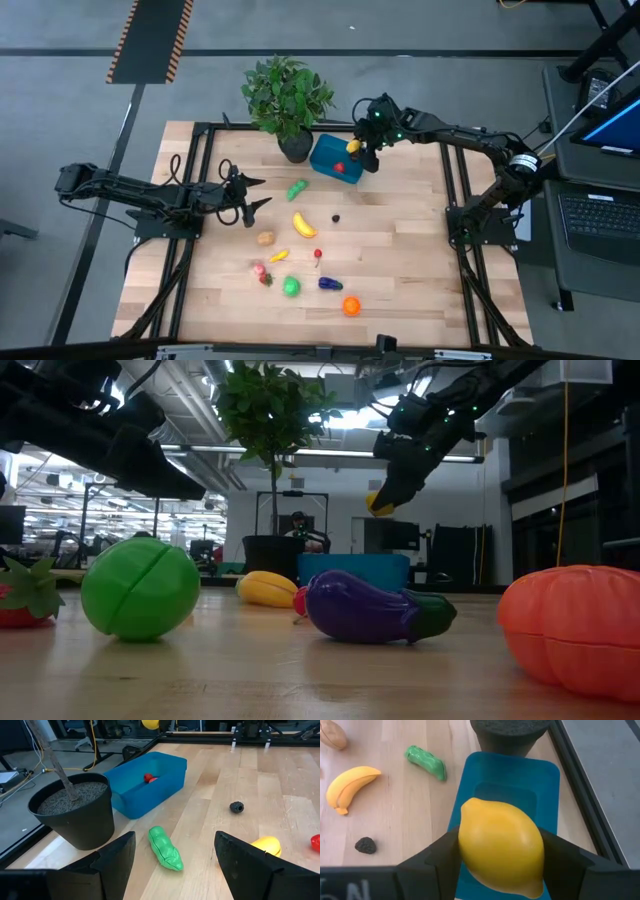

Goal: Pick and placing Produce into tupperware
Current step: Put the yellow lemon into the blue container

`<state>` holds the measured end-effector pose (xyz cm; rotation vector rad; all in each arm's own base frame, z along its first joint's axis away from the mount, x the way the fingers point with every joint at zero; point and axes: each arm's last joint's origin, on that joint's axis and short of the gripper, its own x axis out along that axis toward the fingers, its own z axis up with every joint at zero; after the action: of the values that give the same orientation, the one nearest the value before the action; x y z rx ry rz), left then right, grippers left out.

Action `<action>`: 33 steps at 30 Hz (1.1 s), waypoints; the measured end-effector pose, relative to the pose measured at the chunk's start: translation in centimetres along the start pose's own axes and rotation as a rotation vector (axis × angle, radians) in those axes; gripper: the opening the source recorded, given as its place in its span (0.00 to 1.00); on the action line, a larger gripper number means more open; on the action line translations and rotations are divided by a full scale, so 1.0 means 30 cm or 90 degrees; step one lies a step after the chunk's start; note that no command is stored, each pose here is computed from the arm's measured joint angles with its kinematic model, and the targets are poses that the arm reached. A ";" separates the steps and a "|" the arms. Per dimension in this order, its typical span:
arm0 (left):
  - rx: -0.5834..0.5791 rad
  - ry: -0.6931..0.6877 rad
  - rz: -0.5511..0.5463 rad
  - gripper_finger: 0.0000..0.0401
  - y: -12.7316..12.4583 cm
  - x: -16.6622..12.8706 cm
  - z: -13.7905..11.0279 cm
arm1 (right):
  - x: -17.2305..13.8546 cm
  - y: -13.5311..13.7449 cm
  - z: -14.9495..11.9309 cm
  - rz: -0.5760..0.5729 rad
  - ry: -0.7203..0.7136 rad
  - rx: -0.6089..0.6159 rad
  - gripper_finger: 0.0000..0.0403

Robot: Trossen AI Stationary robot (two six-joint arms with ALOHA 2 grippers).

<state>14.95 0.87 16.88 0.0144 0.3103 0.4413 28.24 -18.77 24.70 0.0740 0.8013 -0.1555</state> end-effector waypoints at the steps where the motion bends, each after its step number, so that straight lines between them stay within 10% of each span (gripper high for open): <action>1: 0.000 0.000 0.000 0.66 0.000 0.000 0.000 | 0.000 0.000 0.000 0.000 0.000 0.000 0.54; 33: 0.000 0.000 0.000 0.66 0.000 0.000 0.000 | 0.212 -0.076 0.016 0.030 0.078 -0.019 0.54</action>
<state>14.95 0.86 16.87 0.0144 0.3103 0.4405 32.57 -21.79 20.44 0.0740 0.9231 -0.0954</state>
